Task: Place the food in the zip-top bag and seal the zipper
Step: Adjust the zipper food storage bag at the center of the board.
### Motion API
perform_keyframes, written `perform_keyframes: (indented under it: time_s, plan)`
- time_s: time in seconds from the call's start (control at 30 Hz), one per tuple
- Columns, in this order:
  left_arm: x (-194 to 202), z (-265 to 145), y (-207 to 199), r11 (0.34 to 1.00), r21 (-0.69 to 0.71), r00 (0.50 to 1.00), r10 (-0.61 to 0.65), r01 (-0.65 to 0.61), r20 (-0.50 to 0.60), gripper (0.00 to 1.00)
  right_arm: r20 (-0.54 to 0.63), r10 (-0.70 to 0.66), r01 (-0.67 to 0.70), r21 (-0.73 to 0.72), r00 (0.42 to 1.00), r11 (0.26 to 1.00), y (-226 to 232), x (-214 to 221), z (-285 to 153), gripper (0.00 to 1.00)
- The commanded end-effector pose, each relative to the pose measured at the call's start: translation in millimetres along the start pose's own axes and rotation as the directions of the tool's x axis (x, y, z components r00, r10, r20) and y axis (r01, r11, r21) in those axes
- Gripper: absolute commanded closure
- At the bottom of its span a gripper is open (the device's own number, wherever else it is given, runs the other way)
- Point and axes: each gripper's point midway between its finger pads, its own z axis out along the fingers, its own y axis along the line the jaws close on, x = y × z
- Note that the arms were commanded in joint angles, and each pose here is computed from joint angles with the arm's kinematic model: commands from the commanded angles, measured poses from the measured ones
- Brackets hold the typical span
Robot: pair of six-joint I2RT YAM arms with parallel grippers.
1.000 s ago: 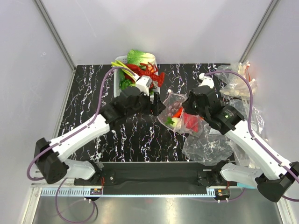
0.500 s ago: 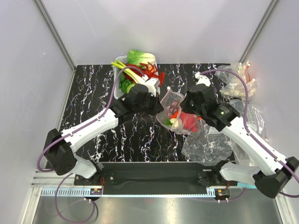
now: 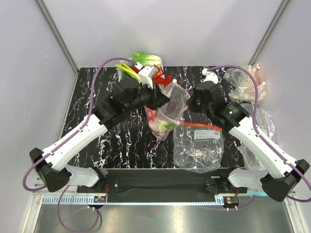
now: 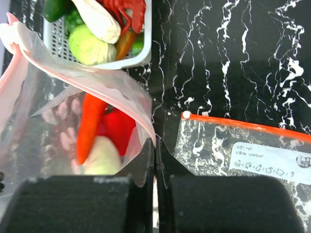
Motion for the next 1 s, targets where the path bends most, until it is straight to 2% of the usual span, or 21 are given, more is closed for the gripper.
perform_keyframes:
  time_s: [0.0,0.23,0.37,0.4,0.47,0.5,0.6,0.73,0.9,0.97]
  plan:
    - [-4,0,-7,0.999,0.028,1.0,0.021,-0.021,0.015,0.92,0.029,0.018,-0.019,0.034,0.999,0.999,-7,-6,-2,1.0]
    - [10,10,7,1.0,-0.002,1.0,0.022,-0.022,0.004,0.92,0.09,0.01,-0.011,0.005,0.996,1.0,2,-37,-25,1.0]
    - [20,19,9,1.0,0.01,1.0,0.017,-0.017,-0.024,0.9,0.091,0.007,0.003,-0.1,0.996,0.995,18,-37,-30,1.0]
    - [21,20,11,1.0,0.007,0.999,0.024,-0.024,-0.027,0.81,0.136,0.028,-0.008,-0.15,0.99,0.989,25,-46,-37,1.0]
    - [21,20,17,0.999,-0.02,0.999,0.033,-0.034,-0.021,0.63,0.144,0.042,-0.017,-0.169,0.989,0.985,24,-41,-37,1.0]
    - [22,19,20,0.999,-0.034,0.999,0.034,-0.034,-0.018,0.42,0.146,0.042,-0.019,-0.156,0.988,0.988,21,-39,-35,1.0]
    - [14,14,39,0.995,-0.102,0.999,0.027,-0.024,0.026,0.12,0.112,0.026,-0.021,-0.05,0.993,0.999,2,-27,-24,1.0]
    - [0,5,70,0.985,-0.174,0.997,-0.003,0.017,0.081,0.05,0.07,0.013,-0.017,0.05,0.997,0.999,-15,-13,-12,1.0]
    - [-6,0,73,0.984,-0.174,0.993,-0.018,0.038,0.117,0.01,0.055,0.008,-0.011,0.048,0.998,0.999,-17,-6,-10,1.0]
    - [-13,-4,81,0.976,-0.217,0.99,0.003,0.028,0.141,0.01,0.061,0.008,-0.011,0.051,0.998,0.999,-19,-6,-11,1.0]
